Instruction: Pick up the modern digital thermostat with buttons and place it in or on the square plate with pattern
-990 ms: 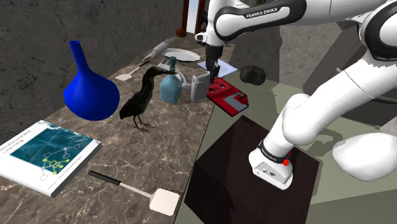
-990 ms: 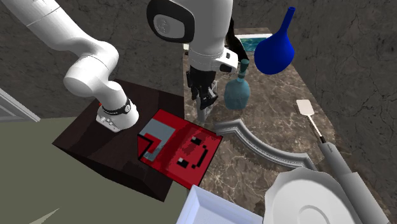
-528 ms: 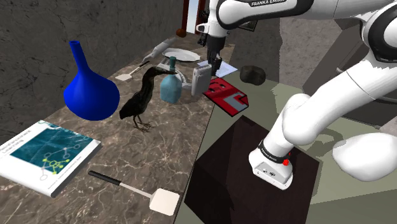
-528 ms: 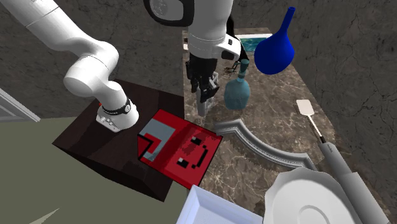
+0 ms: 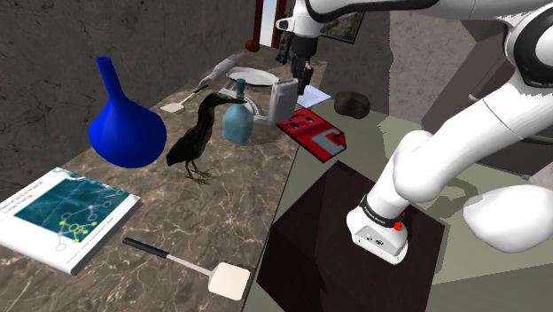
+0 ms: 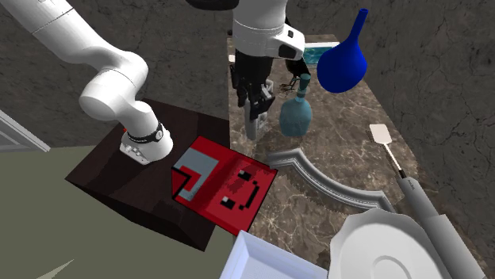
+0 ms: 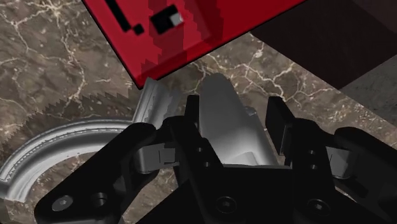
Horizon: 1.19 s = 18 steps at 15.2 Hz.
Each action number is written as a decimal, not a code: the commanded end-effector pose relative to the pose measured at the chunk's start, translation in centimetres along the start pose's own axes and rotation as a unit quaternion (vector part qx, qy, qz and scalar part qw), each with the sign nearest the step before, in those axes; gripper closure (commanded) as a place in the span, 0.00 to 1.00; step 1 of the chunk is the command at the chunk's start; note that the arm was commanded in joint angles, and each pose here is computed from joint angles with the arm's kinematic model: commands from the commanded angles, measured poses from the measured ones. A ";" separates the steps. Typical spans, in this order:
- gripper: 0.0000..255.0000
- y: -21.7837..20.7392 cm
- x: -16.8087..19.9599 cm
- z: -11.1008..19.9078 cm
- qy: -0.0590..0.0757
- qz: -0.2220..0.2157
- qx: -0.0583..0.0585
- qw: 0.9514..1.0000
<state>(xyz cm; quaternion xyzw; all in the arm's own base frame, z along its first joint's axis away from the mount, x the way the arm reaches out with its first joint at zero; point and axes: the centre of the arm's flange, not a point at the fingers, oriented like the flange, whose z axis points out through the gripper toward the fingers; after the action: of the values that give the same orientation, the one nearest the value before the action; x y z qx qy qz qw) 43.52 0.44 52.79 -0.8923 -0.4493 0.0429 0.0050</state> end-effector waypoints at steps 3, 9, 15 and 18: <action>1.00 3.9 -2.5 -0.8 0.000 0.000 0.000 1.000; 1.00 10.4 -6.8 -1.7 0.000 0.000 0.000 1.000; 1.00 17.0 -11.2 -2.6 0.000 0.000 0.000 1.000; 1.00 20.3 -13.3 -3.1 0.000 0.000 0.000 1.000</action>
<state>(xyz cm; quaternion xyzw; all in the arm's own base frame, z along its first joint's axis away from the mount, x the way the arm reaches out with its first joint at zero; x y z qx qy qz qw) 51.62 -20.70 55.44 -0.8927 -0.4486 0.0430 0.0057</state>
